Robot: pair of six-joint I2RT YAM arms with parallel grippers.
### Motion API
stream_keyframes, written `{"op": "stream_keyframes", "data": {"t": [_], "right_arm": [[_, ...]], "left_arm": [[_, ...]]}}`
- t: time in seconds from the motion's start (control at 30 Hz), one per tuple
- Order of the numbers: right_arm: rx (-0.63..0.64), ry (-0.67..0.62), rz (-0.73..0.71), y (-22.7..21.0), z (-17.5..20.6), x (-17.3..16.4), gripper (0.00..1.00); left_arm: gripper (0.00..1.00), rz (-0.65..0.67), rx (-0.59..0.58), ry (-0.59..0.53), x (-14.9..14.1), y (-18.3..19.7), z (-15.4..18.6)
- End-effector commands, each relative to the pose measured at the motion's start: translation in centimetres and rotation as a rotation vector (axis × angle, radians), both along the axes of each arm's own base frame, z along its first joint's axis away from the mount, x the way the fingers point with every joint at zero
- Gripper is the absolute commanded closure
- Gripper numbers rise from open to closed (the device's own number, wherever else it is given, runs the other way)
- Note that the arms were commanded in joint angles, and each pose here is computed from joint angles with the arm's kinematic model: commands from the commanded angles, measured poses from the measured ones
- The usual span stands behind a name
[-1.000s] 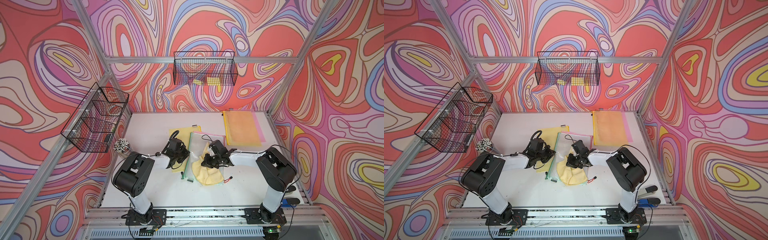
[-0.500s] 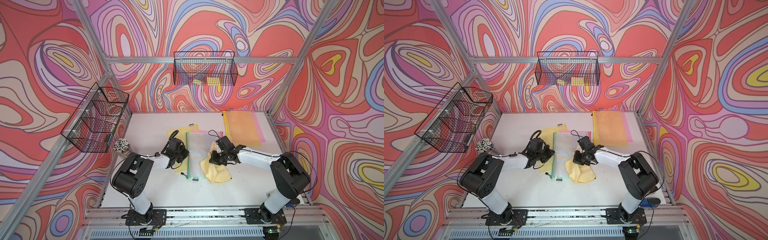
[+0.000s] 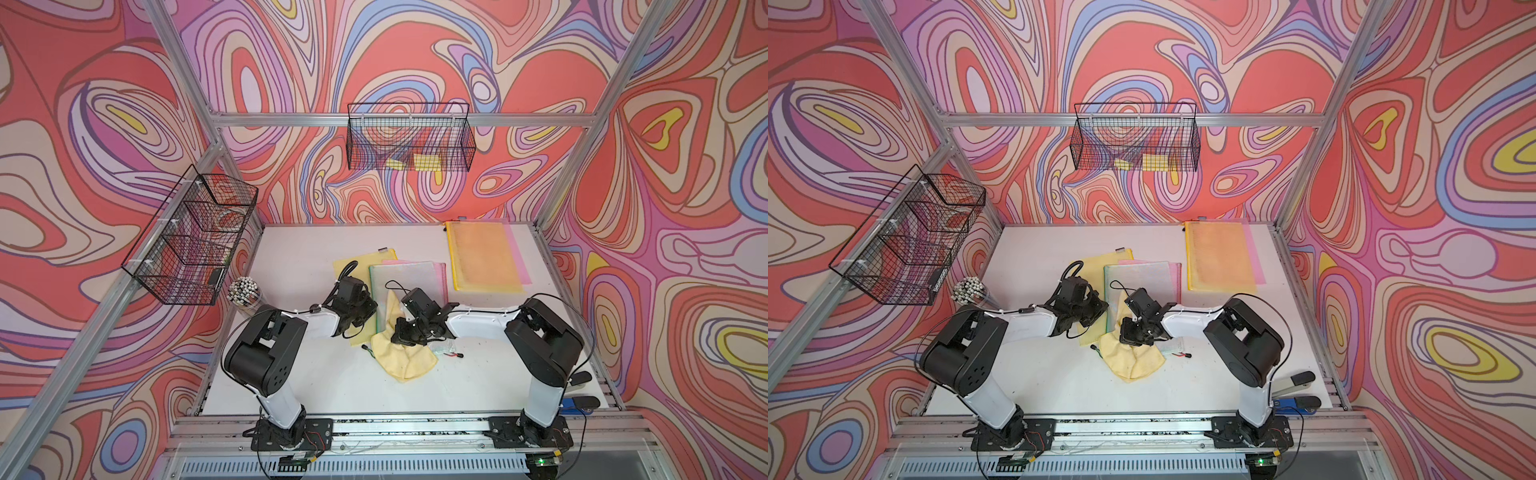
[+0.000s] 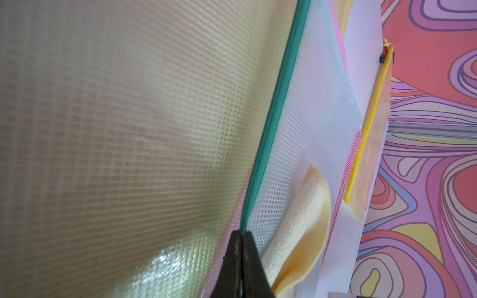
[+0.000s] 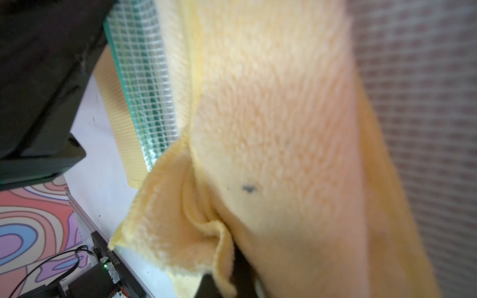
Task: Wipe the document bag
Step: Wipe the dirt from the document bag.
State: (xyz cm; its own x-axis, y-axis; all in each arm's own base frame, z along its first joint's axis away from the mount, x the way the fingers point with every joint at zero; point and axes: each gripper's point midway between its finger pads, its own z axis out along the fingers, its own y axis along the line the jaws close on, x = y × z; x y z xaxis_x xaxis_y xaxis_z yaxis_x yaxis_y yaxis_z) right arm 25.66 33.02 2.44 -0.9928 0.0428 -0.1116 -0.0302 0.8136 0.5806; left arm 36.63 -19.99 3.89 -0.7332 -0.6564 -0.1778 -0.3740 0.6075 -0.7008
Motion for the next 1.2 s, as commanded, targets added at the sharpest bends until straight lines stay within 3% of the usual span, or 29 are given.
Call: {"op": "stream_keyframes", "data": {"t": [0.0, 0.17, 0.3, 0.5, 0.63, 0.73, 0.83, 1.0, 1.17], "right_arm": [[-0.077, 0.048, -0.129, -5.8, -1.5, -0.4, 1.00], [-0.086, 0.056, -0.284, -13.7, -1.0, 0.4, 1.00], [-0.099, 0.048, -0.342, -17.3, -0.2, 1.5, 1.00], [-0.022, -0.077, -0.268, -12.6, 5.2, 5.3, 1.00], [0.018, -0.152, -0.132, -5.4, 7.9, 6.9, 1.00], [0.085, -0.155, -0.083, -1.4, 8.0, 7.9, 1.00], [0.103, -0.111, -0.065, 0.5, 5.3, 9.1, 1.00], [0.055, -0.077, -0.061, 0.2, 2.7, 9.8, 1.00], [0.017, -0.043, -0.196, -7.5, 1.2, 10.5, 1.00]], "left_arm": [[1.00, 0.015, 0.014, -0.037, 0.9, 0.5, 1.6], [1.00, 0.021, 0.025, -0.030, 0.5, 1.4, 1.4], [1.00, 0.024, 0.013, -0.025, 0.2, 1.7, 1.2], [1.00, 0.009, -0.006, -0.020, 0.1, 1.3, 1.0], [1.00, 0.010, -0.015, -0.014, 0.2, 1.1, 0.8], [1.00, 0.003, -0.031, -0.010, 0.3, 0.8, 0.7], [1.00, 0.002, -0.036, -0.008, 0.4, 0.7, 0.6], [1.00, -0.004, -0.037, -0.004, 0.2, 0.7, 0.5], [1.00, -0.001, -0.022, -0.004, 0.1, 0.9, 0.6]]}}
